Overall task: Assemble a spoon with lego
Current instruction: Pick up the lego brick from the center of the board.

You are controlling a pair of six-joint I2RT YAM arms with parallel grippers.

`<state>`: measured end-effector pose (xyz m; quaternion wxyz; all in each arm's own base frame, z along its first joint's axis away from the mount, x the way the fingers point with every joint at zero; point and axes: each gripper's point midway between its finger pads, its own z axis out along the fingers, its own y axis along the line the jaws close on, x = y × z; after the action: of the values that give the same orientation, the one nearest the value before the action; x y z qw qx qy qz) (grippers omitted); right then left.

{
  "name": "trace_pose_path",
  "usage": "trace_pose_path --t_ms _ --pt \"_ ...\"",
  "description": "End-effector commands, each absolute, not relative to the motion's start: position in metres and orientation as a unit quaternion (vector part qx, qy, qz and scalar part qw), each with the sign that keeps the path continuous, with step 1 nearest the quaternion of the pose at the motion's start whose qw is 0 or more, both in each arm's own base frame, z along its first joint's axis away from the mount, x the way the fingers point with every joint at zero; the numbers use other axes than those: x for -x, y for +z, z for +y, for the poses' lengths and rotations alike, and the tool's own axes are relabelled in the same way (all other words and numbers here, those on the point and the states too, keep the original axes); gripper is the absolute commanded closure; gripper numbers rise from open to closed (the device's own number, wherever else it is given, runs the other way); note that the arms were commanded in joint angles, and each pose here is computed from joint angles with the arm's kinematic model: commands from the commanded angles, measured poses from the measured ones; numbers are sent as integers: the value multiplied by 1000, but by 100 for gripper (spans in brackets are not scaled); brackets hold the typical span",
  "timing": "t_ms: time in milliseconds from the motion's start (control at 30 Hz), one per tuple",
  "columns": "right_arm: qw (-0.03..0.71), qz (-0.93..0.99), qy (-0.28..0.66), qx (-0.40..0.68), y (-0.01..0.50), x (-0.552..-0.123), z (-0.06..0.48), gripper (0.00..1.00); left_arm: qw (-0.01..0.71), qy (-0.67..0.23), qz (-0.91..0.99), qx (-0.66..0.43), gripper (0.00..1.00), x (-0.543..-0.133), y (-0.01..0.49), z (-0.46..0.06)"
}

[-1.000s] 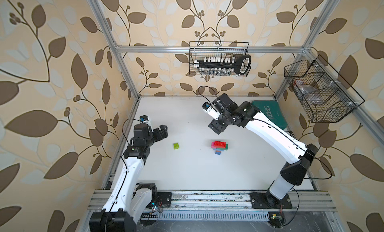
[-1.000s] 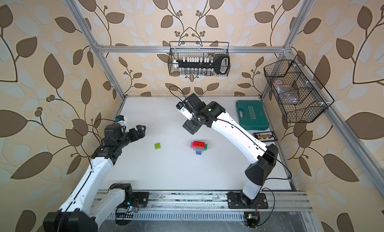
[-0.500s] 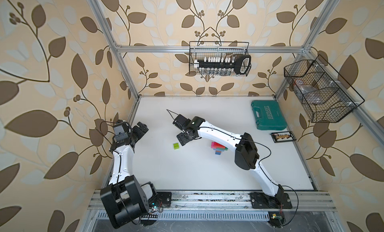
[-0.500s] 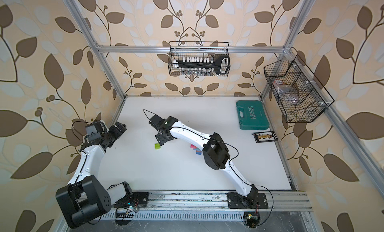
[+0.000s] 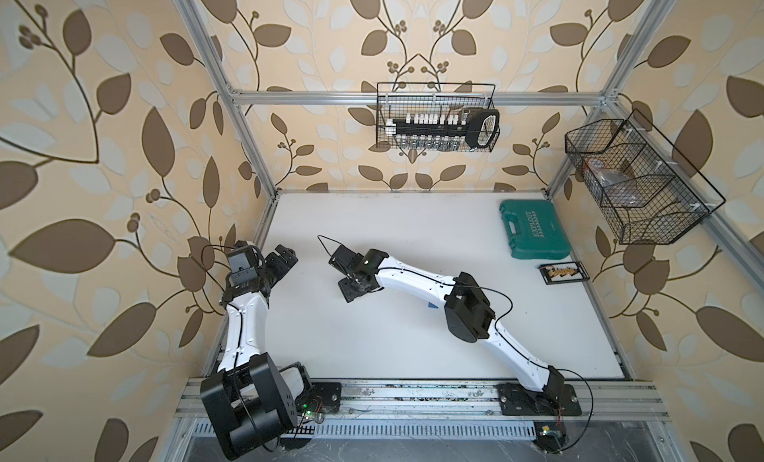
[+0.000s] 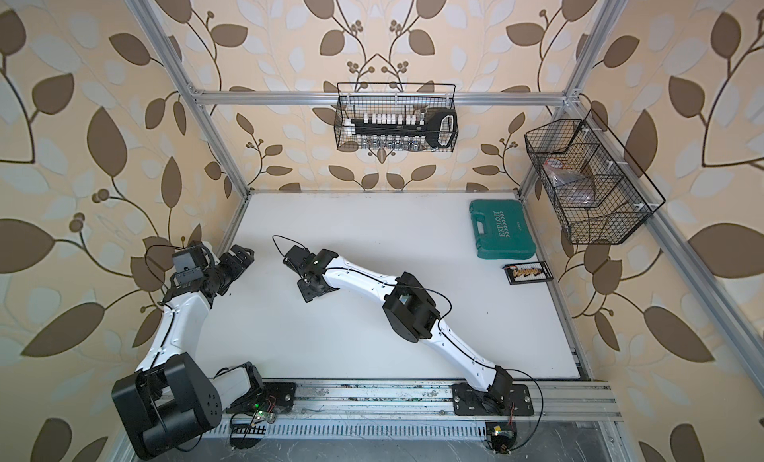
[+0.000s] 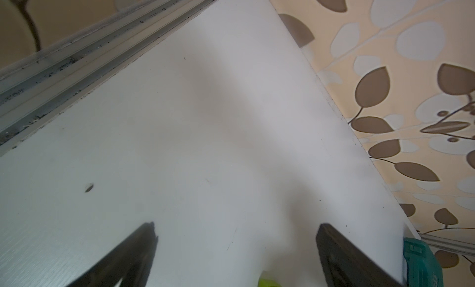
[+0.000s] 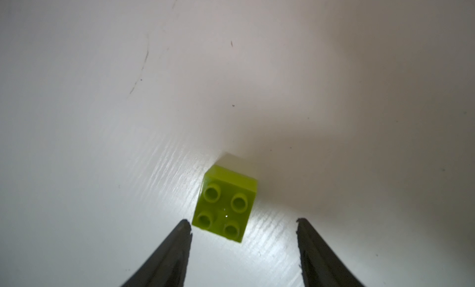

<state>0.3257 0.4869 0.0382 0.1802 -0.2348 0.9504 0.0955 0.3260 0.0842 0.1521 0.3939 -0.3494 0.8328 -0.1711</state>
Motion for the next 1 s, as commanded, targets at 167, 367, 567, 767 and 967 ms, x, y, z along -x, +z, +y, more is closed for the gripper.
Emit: trace_pose_path --t_ms 167,367,567,767,967 --pt "188 952 94 221 11 -334 496 40 411 -186 828 333 1 -330 163 80" --pt "193 948 81 239 7 -335 496 58 406 -192 830 330 1 -330 161 78" --pt "199 936 65 282 23 -333 488 81 409 -198 833 316 1 -331 164 73" --pt "272 898 68 339 120 -339 473 100 421 -199 846 260 1 -329 176 45" --pt "316 870 29 377 230 -342 388 100 441 -222 852 175 1 -308 198 0"
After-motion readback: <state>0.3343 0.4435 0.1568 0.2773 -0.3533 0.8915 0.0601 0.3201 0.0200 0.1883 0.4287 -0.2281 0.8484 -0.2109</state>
